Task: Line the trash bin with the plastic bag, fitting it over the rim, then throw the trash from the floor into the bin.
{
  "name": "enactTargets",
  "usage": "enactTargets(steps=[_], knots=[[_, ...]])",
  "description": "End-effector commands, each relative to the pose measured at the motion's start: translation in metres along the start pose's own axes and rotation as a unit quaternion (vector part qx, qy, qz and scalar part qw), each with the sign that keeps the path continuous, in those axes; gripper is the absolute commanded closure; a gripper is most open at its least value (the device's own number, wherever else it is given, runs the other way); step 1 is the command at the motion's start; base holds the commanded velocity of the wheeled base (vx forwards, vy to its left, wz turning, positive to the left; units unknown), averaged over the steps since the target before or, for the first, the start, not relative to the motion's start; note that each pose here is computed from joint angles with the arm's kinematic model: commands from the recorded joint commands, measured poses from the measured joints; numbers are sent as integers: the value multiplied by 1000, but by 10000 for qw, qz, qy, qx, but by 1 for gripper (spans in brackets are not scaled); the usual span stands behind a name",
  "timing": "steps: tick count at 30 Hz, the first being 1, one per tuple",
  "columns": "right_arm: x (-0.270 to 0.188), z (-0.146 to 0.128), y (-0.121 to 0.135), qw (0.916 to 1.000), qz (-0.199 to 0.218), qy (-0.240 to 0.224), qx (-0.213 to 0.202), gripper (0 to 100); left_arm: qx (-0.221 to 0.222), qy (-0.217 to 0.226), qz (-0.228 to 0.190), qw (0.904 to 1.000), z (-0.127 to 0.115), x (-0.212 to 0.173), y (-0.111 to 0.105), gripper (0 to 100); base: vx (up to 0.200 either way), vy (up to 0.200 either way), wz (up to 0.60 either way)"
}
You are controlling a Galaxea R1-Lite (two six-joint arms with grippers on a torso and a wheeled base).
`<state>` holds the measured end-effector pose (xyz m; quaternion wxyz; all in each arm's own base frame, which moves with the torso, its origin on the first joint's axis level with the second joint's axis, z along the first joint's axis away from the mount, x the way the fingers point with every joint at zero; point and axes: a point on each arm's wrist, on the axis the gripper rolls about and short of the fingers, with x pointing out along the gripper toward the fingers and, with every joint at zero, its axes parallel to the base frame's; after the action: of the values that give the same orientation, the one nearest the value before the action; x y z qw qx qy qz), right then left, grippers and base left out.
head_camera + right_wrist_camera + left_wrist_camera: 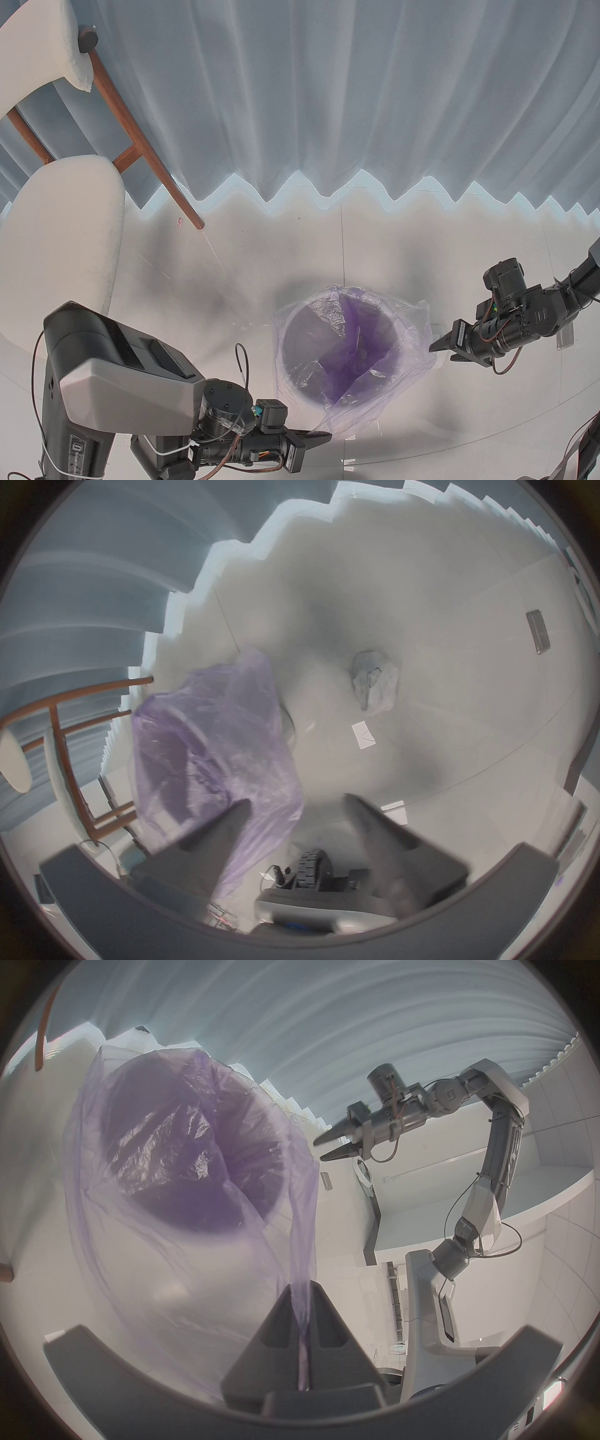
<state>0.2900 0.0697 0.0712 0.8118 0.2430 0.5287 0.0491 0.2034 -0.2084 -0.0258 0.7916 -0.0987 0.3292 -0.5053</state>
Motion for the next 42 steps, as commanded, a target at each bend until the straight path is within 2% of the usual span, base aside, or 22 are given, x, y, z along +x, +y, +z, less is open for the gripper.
enactTargets(steps=[1, 3, 5, 11, 16, 19, 24, 25, 27, 29, 33, 36, 39, 42], knots=[[-34, -7, 20, 9985, 474, -250, 121, 0, 47, 130, 39, 9999, -7, -2, 1, 100, 0, 0, 0], [-42, -15, 33, 9965, 804, -120, 185, 0, 170, 187, 48, 9997, -9, -2, 1, 100, 0, 0, 0], [-44, -22, 45, 9957, 900, 29, 221, 0, 278, 200, 50, 9994, -10, -1, 2, 100, 0, 0, 0], [-21, -50, 68, 9946, 756, 701, 150, 0, 534, 213, -9, 9983, -10, 0, 0, 100, 0, 0, 0], [-9, -50, 72, 9943, 662, 813, 165, 0, 854, 332, -60, 9958, -14, -6, -1, 100, 0, 0, 0], [-2, -54, 71, 9941, 569, 916, 129, 0, 995, 525, 78, 9936, -23, -14, 3, 100, 0, 0, 0], [-1, -53, 73, 9951, 544, 821, 129, 0, 944, 563, 261, 9936, -25, -17, 8, 100, 0, 0, 0], [-2, -53, 73, 9951, 544, 821, 129, 0, 909, 585, 291, 9937, -26, -19, 7, 0, 0, 0, 0], [-4, -53, 69, 9953, 514, 799, 176, 0, 861, 579, 268, 9942, -23, -37, -4, 0, 0, 0, 0], [-4, -53, 69, 9954, 512, 795, 182, 0, 852, 557, 263, 9945, -22, -39, -5, 0, 0, 0, 0], [-6, -48, 64, 9957, 495, 728, 276, 0, 423, 321, 358, 9979, -12, -62, -12, 0, 0, 0, 0], [-6, -47, 63, 9959, 484, 711, 295, 0, -80, 80, 449, 9989, -5, -75, -16, 0, 0, 0, 0], [-6, -46, 62, 9959, 478, 700, 314, 0, -824, -336, 697, 9936, 7, -82, -8, 0, 0, 0, 0], [-7, -45, 63, 9960, 498, 675, 314, 0, -1311, -789, 1054, 9826, 19, -78, 4, 0, 0, 0, 0]])
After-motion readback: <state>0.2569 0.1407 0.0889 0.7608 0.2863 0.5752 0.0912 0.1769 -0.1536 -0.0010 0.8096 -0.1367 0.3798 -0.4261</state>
